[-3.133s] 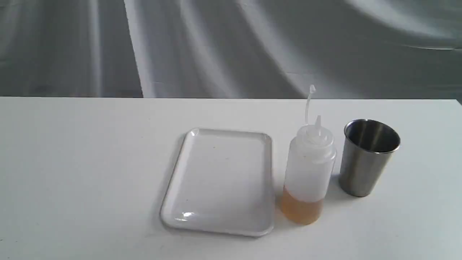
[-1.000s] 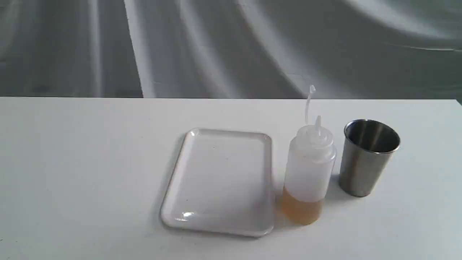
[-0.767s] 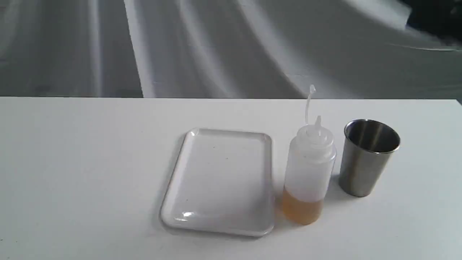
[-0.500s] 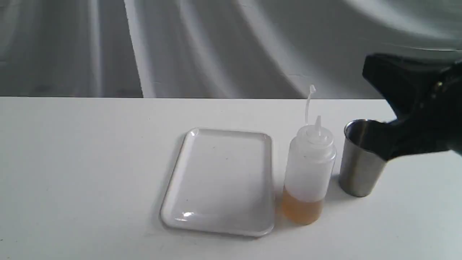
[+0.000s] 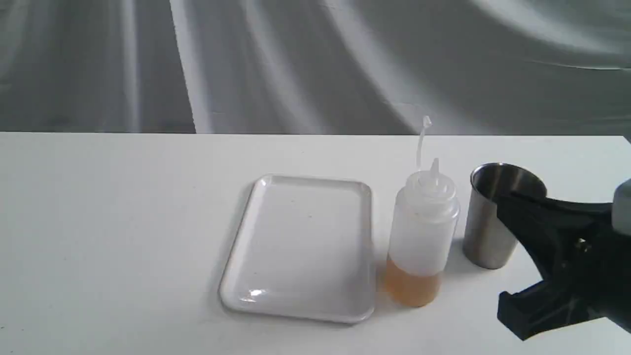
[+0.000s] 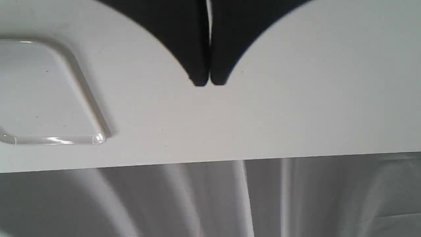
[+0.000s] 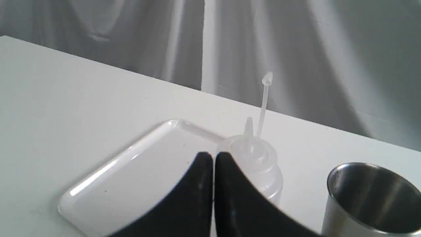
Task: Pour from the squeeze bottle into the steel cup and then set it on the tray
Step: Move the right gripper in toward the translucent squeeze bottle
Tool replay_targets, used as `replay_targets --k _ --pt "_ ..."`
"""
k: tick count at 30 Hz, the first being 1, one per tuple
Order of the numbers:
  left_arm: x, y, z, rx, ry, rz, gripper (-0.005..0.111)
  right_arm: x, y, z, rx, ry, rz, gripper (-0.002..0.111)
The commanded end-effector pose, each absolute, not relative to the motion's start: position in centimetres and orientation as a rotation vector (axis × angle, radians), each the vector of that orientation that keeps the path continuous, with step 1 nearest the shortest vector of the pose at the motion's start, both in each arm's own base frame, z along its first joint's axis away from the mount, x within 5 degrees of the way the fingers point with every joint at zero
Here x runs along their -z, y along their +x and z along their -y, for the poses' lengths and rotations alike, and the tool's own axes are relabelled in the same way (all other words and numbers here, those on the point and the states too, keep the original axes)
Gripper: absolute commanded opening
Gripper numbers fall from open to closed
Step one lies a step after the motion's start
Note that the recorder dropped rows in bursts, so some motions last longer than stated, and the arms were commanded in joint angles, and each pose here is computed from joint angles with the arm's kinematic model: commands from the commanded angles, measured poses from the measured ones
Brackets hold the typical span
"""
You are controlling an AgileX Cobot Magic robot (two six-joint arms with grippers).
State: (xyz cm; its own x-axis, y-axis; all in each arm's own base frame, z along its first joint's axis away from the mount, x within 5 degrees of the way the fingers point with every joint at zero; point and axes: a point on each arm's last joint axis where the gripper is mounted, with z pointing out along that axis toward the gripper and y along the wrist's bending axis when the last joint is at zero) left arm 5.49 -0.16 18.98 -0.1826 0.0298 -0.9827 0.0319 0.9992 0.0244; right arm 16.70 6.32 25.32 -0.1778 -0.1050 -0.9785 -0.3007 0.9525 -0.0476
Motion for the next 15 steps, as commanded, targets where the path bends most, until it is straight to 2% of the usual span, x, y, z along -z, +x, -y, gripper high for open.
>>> replay_targets --k 1,3,8,9,15 --pt "-18.9 5.5 0.2 0.005 0.039 -1.749 0.000 -24.9 16.7 -6.3 -0.163 -0.309 -1.747 0.016" --pt "-18.9 5.5 0.2 0.005 0.039 -1.749 0.000 -24.6 16.9 -6.4 -0.162 -0.310 -1.764 0.033" --pt "-18.9 5.5 0.2 0.005 0.039 -1.749 0.000 -22.5 18.5 -7.0 -0.187 -0.256 -1.853 0.101" --pt "-18.9 5.5 0.2 0.005 0.039 -1.749 0.000 -21.9 18.9 -7.1 -0.182 -0.252 -1.874 0.105" --pt "-18.9 5.5 0.2 0.004 0.041 -1.749 0.000 -19.9 20.4 -8.3 -0.185 -0.250 -1.878 0.104"
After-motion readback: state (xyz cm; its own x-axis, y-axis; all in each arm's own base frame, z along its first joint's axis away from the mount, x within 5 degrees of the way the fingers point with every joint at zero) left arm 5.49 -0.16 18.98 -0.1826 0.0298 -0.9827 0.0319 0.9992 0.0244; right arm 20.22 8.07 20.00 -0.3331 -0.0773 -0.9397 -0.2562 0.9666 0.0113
